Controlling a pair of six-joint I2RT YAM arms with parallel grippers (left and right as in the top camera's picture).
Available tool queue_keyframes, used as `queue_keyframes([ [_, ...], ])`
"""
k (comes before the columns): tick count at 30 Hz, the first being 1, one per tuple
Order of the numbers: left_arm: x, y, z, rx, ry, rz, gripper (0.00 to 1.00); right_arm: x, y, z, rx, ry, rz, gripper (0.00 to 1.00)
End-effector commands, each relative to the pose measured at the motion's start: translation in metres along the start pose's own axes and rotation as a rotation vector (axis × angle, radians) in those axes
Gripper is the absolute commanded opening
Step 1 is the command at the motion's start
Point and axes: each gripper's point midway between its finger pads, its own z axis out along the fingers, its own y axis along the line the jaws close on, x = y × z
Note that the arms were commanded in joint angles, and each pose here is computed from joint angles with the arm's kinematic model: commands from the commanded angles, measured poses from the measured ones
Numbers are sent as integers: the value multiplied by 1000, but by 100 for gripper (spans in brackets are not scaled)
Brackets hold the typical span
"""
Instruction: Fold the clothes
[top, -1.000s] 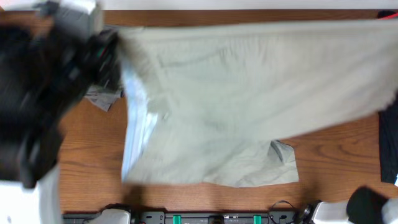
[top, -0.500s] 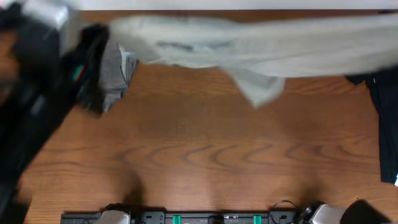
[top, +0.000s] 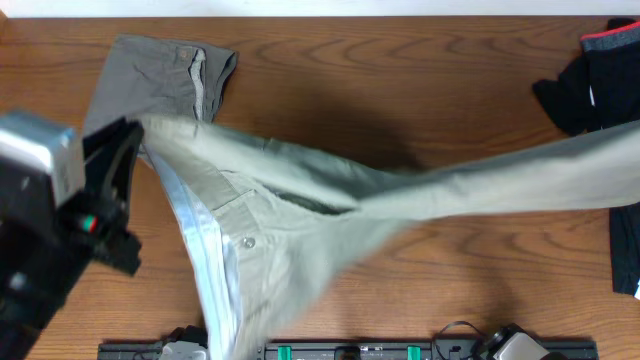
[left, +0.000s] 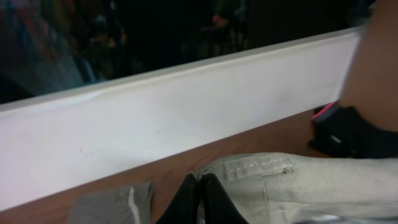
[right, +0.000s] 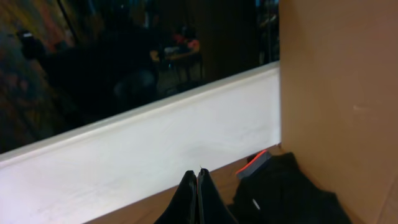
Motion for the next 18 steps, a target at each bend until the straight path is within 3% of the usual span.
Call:
queue_keyframes([
  [1, 2, 17, 26, -57, 38, 13, 6, 3, -14, 26, 7, 36, 29, 1],
  [4, -4, 11, 48, 7, 28, 13, 6, -7, -20, 41, 8, 9, 18, 1],
  [11, -33, -32, 78, 319, -74, 4, 6, -31, -54, 51, 113, -87, 102, 1],
  [18, -48, -44, 56, 374, -149, 31, 6, -62, -61, 13, 138, -208, 93, 1],
])
